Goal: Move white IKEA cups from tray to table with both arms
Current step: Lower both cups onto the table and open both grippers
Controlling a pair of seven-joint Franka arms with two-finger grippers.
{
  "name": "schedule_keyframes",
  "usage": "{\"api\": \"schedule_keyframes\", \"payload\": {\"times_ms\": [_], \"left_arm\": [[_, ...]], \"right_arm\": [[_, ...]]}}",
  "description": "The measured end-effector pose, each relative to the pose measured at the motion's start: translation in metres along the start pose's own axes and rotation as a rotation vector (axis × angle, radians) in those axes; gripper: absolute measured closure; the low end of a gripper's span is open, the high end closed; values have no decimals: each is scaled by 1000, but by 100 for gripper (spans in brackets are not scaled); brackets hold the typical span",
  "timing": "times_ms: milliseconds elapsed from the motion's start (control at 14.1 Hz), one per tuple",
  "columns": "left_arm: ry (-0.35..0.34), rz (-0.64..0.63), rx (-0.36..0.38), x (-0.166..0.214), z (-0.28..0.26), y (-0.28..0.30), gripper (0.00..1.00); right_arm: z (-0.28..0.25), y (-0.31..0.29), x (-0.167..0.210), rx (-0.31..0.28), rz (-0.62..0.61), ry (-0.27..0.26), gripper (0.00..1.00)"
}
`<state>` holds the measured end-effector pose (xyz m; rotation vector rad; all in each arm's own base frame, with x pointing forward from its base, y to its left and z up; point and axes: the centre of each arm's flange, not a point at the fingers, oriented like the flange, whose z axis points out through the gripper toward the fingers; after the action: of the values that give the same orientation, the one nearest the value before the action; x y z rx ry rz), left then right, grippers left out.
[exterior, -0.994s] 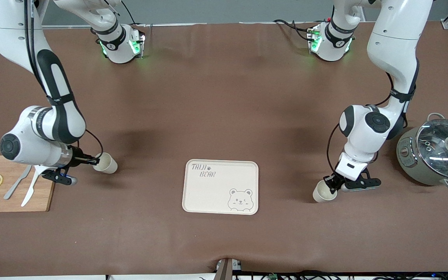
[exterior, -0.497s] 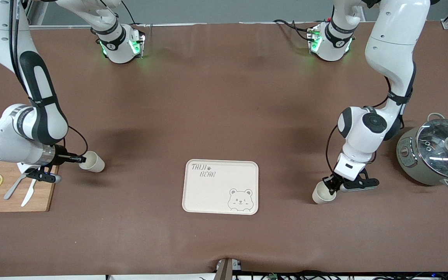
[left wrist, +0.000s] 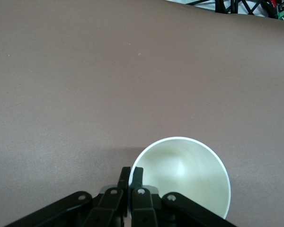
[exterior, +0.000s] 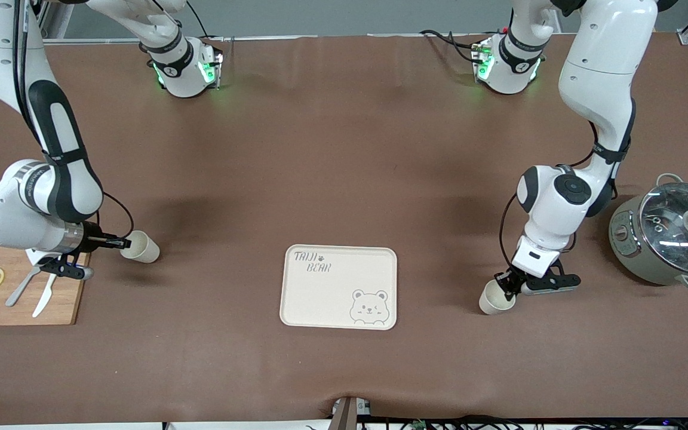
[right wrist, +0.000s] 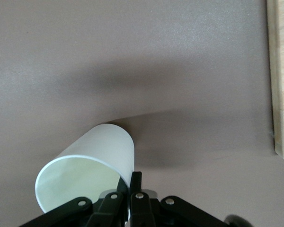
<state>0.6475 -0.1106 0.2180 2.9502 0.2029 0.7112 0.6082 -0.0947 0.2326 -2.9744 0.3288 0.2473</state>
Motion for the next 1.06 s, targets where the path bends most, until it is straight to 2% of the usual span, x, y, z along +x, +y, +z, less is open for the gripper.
{"api": "schedule_keyframes", "payload": {"times_ms": [213, 355, 497, 710, 781, 994, 1065], "left_arm": [[1, 0, 0, -2, 1, -1, 96], [3, 0, -1, -1, 1, 0, 92], [6, 0, -1, -1, 1, 0, 77], [18, 0, -5, 2, -1, 0, 47], [27, -1, -7, 4, -2, 1, 36], [55, -5, -14, 20, -13, 2, 7], [50, -7, -13, 26, -17, 3, 0]], "right_arm": [[0, 4, 0, 1, 6, 1, 97], [-1, 6, 0, 1, 9, 2, 97], [0, 6, 0, 1, 10, 0, 97], [2, 7, 1, 1, 11, -2, 97], [2, 7, 1, 1, 13, -1, 93], [2, 7, 1, 1, 28, -2, 63], [2, 7, 1, 1, 31, -2, 52]]}}
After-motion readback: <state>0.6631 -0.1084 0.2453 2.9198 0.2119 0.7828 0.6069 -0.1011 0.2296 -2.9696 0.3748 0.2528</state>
